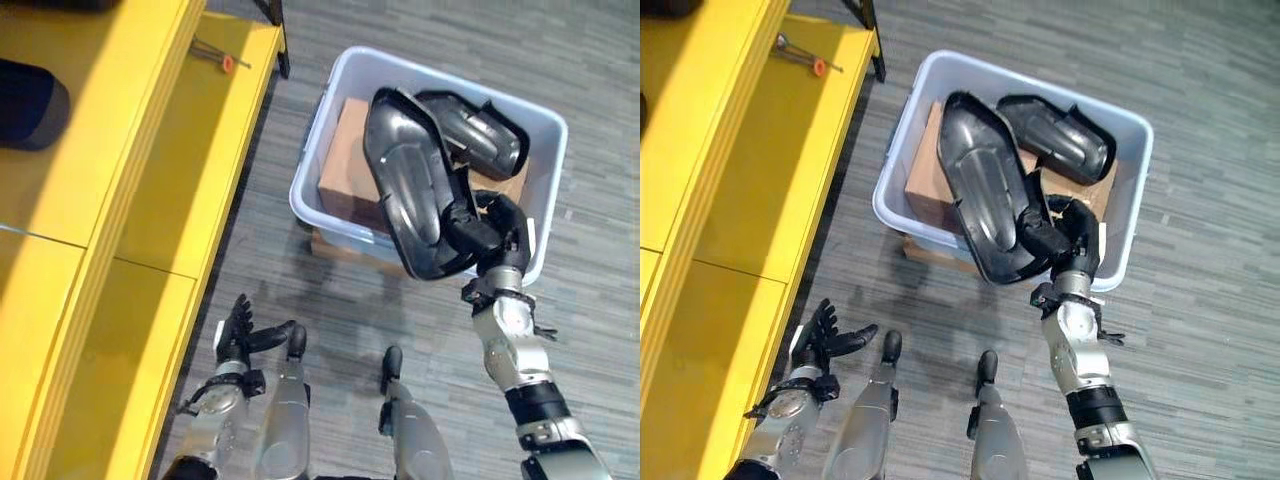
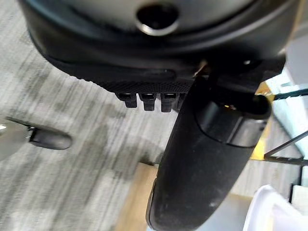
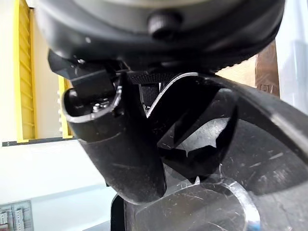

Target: Move parts from the plastic box to the shelf.

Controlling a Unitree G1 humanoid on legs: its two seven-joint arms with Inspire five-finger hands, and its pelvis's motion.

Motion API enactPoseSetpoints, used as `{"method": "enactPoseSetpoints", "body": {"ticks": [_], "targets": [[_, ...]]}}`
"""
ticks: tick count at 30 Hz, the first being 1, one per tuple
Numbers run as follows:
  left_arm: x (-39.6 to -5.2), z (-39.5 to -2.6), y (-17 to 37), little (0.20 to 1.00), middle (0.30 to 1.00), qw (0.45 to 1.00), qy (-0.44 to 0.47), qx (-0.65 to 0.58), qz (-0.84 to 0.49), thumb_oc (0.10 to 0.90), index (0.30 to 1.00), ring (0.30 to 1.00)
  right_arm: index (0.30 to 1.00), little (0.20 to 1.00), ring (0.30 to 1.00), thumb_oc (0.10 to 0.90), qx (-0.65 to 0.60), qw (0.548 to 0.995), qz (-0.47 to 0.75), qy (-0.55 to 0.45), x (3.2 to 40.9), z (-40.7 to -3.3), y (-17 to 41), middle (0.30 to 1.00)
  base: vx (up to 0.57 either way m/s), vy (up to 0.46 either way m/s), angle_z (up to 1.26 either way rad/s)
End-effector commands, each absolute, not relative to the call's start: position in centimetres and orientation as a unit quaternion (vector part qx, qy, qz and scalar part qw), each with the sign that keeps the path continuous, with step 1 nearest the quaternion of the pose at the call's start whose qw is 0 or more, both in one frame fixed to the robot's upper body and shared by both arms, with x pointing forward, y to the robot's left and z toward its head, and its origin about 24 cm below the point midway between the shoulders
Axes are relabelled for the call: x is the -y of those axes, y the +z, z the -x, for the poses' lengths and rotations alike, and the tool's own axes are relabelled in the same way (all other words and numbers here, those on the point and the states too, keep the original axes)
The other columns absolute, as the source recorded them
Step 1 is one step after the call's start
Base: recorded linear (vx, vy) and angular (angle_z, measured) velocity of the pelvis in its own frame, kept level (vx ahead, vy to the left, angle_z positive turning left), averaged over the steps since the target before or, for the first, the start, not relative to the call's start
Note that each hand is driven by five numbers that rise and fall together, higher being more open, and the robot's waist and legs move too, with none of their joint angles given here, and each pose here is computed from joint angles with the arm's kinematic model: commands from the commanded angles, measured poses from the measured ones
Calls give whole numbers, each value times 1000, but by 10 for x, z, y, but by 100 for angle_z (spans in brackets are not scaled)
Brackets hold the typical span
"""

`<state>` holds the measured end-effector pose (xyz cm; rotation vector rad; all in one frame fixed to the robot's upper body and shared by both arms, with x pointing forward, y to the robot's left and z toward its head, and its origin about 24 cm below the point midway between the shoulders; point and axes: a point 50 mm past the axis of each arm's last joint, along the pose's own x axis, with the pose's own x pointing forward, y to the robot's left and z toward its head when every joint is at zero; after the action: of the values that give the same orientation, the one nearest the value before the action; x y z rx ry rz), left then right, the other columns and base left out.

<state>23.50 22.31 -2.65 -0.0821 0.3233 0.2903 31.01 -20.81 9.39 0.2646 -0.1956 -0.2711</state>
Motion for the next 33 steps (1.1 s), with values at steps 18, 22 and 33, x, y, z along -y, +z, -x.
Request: {"method": "enactPoseSetpoints", "body": {"ticks": [18,22,33], "targets": [[-222,-204,-49,1000,1000,968,154,-188,64,900,1000,1000,300,300,300,400,183,970,-157,-39,191,-301,121,300,-22,-59,7],[-217,-204,-49,1000,1000,967,156,-183,83,900,1000,1000,300,300,300,400,194,970,-142,-45,195,-300,127,300,-154,-32,44],[-209,-213,-40,1000,1000,975,132,-159,87,900,1000,1000,300,300,300,400,189,965,-168,-62,200,-282,116,300,-90,102,85]]}}
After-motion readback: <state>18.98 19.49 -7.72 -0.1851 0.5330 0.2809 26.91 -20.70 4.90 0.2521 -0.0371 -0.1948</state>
